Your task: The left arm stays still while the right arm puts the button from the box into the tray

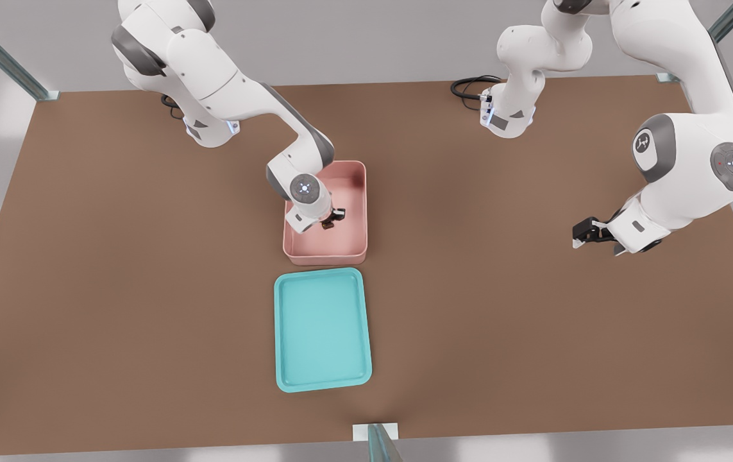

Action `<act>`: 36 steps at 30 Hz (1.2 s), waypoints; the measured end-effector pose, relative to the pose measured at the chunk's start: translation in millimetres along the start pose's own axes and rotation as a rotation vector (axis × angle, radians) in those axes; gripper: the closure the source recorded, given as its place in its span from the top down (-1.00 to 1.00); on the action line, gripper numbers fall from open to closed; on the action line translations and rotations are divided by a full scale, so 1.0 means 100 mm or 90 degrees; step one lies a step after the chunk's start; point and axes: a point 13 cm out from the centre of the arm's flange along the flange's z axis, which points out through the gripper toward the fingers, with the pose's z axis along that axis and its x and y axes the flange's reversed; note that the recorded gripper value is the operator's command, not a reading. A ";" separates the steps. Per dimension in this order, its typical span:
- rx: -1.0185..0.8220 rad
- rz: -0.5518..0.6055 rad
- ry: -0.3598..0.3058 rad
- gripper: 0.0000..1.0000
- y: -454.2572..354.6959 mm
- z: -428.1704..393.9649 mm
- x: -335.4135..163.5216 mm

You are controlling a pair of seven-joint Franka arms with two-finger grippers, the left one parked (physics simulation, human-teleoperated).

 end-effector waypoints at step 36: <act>-0.024 0.166 -0.087 1.00 -0.24 -1.13 -2.93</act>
